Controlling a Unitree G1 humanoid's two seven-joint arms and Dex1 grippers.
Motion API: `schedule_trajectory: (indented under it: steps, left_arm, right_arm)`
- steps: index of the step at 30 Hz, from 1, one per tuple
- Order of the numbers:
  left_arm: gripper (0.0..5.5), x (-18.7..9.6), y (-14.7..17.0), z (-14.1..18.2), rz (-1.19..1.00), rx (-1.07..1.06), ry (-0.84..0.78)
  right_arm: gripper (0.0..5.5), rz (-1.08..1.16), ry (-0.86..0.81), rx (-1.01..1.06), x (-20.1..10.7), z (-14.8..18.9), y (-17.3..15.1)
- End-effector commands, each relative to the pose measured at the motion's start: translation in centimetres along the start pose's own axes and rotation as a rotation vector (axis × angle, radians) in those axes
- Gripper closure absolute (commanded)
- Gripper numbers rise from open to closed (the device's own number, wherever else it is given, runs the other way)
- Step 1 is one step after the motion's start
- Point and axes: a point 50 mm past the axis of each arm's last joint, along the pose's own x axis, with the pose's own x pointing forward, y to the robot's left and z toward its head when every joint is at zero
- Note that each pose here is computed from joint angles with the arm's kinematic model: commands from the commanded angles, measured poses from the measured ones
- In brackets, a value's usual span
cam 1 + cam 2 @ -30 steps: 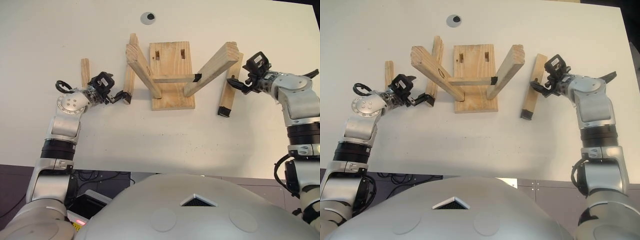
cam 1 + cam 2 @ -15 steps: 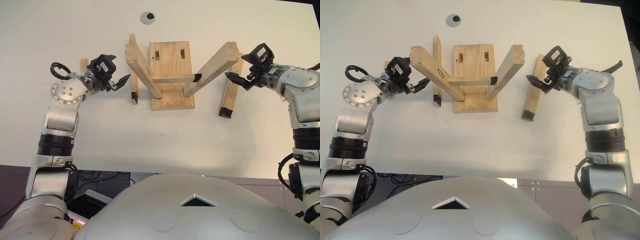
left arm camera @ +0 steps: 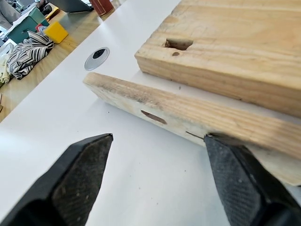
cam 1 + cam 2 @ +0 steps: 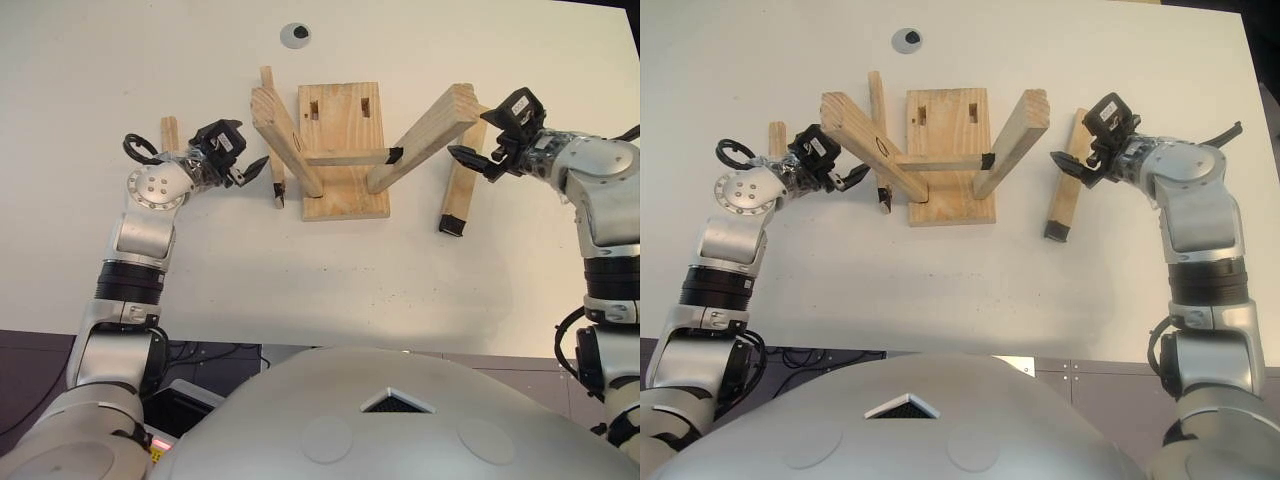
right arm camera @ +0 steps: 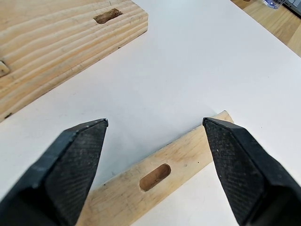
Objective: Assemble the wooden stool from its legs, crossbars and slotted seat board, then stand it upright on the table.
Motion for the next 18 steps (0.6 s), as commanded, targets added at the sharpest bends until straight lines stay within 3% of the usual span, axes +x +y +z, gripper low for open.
schedule_trajectory:
  steps: [1, 11, 18]
  left_arm:
    - [1.93, 0.6, 0.0, 1.2, -0.009, 0.027, -0.041]
    - [1.93, 1.4, -0.5, 0.9, -0.018, 0.024, -0.022]
    - [1.93, 2.4, -1.3, -1.0, -0.012, -0.009, 0.102]
  right_arm:
    - [1.77, 0.011, -0.018, 0.008, 0.5, 0.3, 0.2]
    - [1.77, 0.007, -0.011, 0.021, 0.8, 0.1, 0.2]
    - [1.77, 0.004, -0.011, 0.036, 1.0, -0.1, 0.5]
